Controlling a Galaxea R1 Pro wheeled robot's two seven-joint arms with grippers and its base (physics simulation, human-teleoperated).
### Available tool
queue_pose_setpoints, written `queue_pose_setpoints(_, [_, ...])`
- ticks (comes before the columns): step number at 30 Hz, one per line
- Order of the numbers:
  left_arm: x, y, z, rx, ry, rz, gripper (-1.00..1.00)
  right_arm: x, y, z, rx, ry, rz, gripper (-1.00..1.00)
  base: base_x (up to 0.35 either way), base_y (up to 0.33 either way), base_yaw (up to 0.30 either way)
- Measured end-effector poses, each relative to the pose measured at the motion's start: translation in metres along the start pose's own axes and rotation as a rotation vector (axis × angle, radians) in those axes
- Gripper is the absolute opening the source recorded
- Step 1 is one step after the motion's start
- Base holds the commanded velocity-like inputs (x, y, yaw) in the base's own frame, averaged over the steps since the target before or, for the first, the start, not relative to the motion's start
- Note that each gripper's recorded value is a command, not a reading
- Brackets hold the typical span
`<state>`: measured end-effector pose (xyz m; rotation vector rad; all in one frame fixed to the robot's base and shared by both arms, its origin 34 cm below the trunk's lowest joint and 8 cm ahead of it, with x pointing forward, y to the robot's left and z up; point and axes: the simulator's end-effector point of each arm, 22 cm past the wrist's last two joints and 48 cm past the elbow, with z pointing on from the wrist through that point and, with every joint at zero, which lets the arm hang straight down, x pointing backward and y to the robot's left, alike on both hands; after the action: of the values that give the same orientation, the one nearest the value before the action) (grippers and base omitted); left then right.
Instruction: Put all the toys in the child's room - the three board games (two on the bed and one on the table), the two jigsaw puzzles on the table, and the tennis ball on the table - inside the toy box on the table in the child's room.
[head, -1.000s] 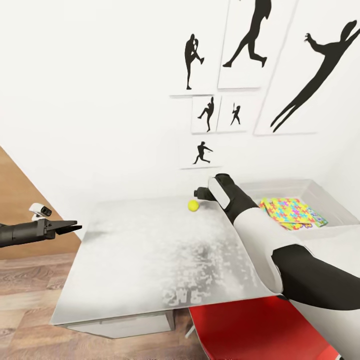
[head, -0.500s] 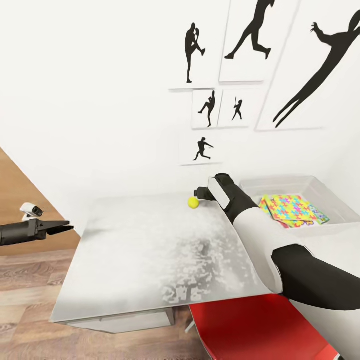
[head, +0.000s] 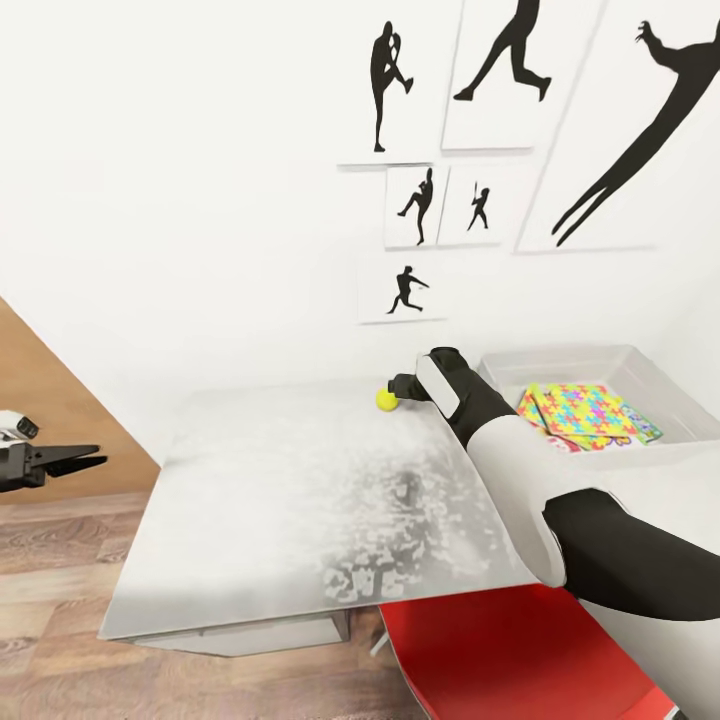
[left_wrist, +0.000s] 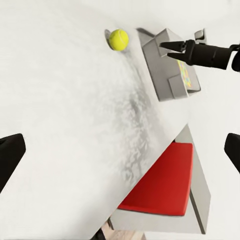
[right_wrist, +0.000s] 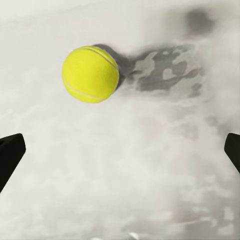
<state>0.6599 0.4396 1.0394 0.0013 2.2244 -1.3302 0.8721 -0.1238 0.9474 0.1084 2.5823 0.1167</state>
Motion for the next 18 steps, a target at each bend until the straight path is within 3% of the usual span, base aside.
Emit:
queue_pose_setpoints(5, [-0.003, 0.0, -0.002, 0.008, -0.011, -0.001, 1.0, 0.004, -0.001, 0.005, 0.0, 0.009, 0.002, 1.0, 0.0, 0.0, 0.0])
queue_pose_setpoints(10, [-0.004, -0.009, 0.012, 0.053, -0.011, 0.008, 1.0, 0.008, -0.001, 0.01, 0.0, 0.016, 0.003, 1.0, 0.0, 0.0, 0.0])
queue_pose_setpoints(14, [-0.009, -0.034, 0.042, 0.152, -0.015, 0.015, 1.0, 0.01, -0.001, 0.014, -0.001, 0.021, 0.001, 1.0, 0.0, 0.0, 0.0])
queue_pose_setpoints(17, [-0.023, -0.077, 0.07, 0.25, 0.004, 0.045, 1.0, 0.012, -0.001, 0.016, -0.002, 0.026, 0.001, 1.0, 0.0, 0.0, 0.0])
queue_pose_setpoints(18, [-0.034, -0.103, 0.082, 0.299, 0.014, 0.083, 1.0, 0.012, -0.001, 0.017, -0.002, 0.028, 0.002, 1.0, 0.0, 0.0, 0.0])
